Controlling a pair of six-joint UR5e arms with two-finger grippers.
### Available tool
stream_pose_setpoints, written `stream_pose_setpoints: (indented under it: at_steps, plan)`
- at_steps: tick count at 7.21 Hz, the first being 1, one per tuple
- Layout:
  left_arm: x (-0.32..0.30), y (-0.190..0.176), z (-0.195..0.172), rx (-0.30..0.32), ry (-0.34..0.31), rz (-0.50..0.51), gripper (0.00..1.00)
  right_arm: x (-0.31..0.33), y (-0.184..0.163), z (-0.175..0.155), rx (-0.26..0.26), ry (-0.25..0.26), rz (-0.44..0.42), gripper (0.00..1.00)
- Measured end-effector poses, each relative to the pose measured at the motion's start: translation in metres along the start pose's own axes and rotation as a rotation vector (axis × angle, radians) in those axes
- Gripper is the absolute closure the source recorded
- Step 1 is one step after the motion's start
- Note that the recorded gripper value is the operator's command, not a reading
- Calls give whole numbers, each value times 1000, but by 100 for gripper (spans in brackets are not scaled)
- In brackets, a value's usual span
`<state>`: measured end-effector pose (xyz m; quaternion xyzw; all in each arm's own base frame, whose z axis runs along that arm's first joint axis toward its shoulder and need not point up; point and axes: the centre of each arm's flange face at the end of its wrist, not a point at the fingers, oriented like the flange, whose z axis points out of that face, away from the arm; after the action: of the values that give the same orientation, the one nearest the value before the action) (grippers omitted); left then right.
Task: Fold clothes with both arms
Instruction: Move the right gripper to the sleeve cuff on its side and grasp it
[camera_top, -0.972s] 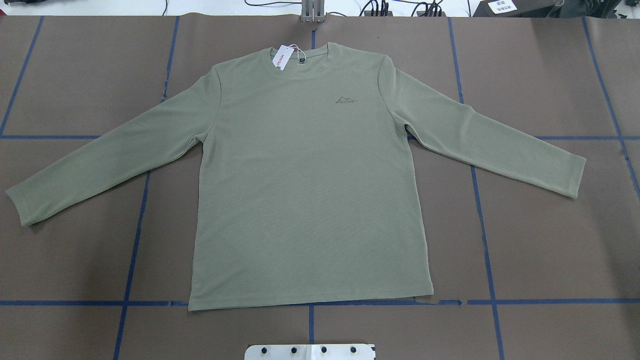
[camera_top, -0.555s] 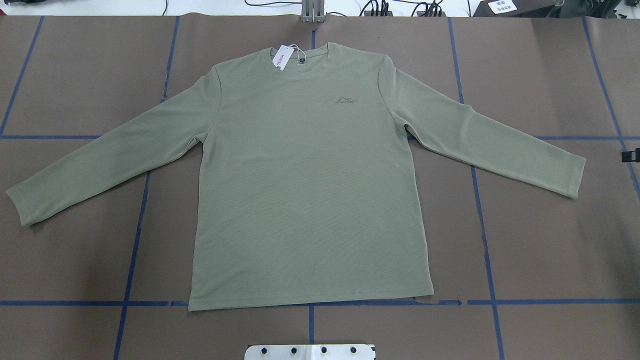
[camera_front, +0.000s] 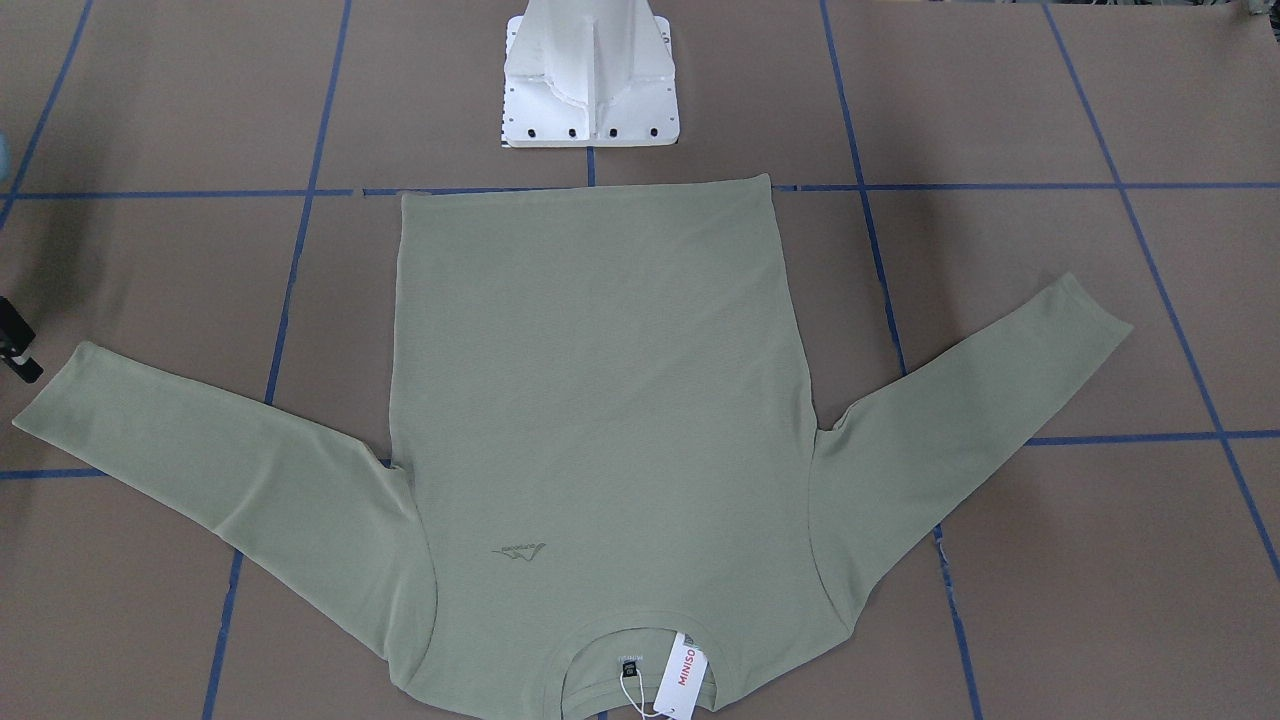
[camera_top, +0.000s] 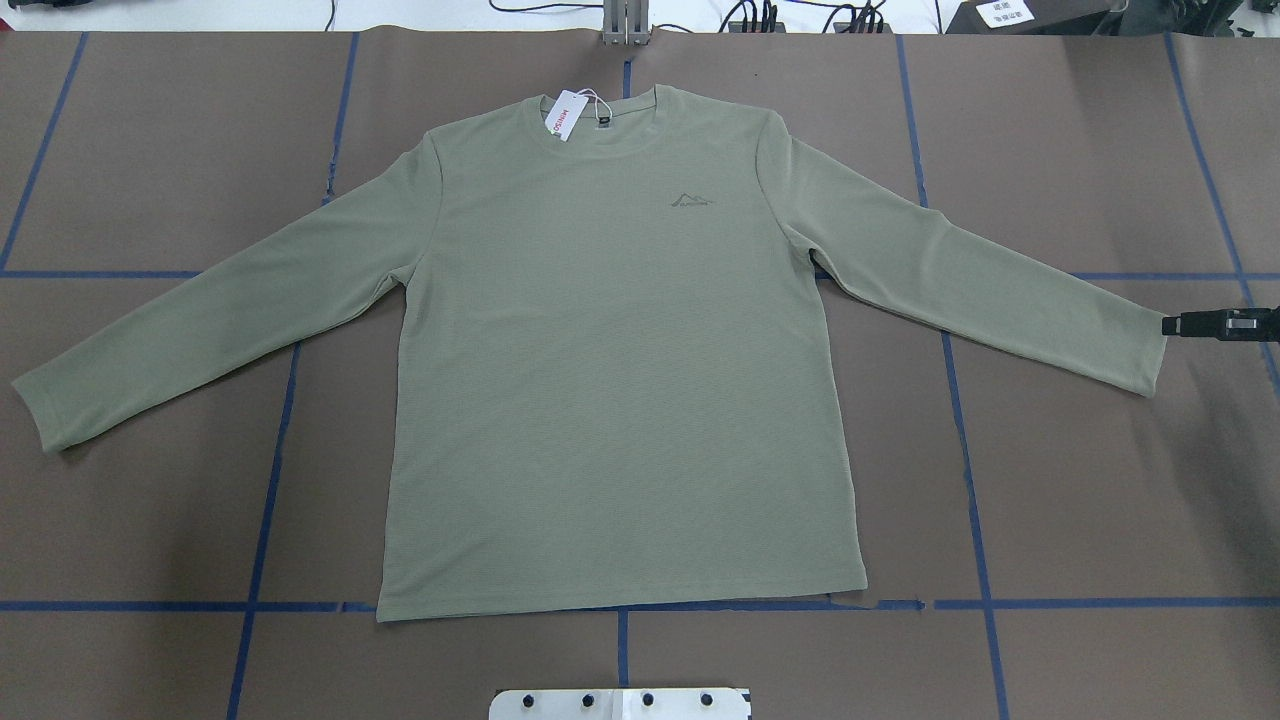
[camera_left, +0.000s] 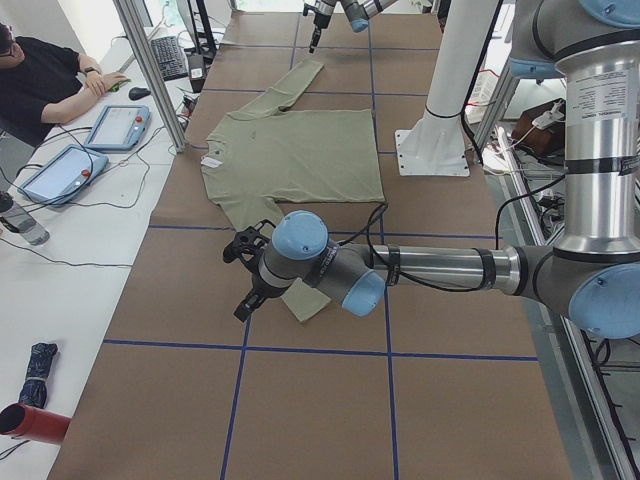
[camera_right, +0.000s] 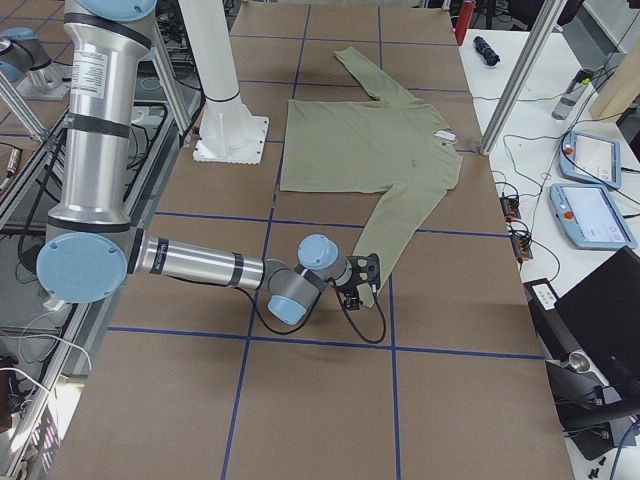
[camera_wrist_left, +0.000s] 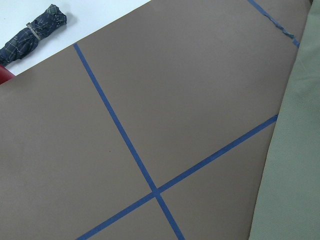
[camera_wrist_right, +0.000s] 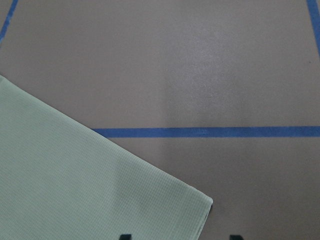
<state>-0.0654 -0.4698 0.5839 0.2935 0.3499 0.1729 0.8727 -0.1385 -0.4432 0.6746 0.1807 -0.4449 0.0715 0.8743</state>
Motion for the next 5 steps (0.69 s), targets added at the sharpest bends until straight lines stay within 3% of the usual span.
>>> stream_pose_setpoints:
  at_steps: [5]
  plan:
    - [0, 2, 0, 2, 1, 4, 0, -2, -8, 33, -9, 21, -8, 29]
